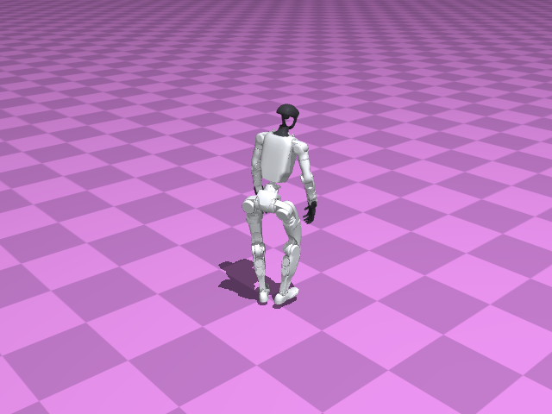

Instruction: Sport exercise

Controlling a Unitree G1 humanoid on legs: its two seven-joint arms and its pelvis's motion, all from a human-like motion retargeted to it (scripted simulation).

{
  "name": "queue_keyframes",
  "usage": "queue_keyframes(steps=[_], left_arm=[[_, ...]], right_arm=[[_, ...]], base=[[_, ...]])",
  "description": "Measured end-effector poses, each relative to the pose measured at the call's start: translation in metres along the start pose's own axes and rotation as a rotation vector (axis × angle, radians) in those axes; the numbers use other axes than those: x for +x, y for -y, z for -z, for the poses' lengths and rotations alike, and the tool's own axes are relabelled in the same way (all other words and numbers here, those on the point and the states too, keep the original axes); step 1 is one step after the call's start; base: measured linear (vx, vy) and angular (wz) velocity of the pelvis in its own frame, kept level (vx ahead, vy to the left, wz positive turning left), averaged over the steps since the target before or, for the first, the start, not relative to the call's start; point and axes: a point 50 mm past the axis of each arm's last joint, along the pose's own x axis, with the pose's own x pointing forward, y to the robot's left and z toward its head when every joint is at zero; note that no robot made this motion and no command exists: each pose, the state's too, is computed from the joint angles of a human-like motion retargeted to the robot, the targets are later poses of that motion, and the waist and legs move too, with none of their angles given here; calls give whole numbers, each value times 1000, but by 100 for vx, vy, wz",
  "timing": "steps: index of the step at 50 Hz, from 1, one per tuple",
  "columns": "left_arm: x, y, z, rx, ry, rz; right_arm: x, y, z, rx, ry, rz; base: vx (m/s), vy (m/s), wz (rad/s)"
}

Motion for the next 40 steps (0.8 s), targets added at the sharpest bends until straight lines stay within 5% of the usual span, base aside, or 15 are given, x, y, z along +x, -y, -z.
queue_keyframes(steps=[16, 34, 40], left_arm=[[-3, -33, -15, -7, 7, -165], [-57, -157, -68, 170, 146, -626], [-59, -158, -64, 164, 149, -647]], right_arm=[[-9, 58, -12, -103, 38, 193], [-87, 221, -139, -569, 275, 779], [-88, 224, -168, -658, 317, 824]], base=[[-6, 0, 54], [-9, 7, -45], [-16, 5, 20]])
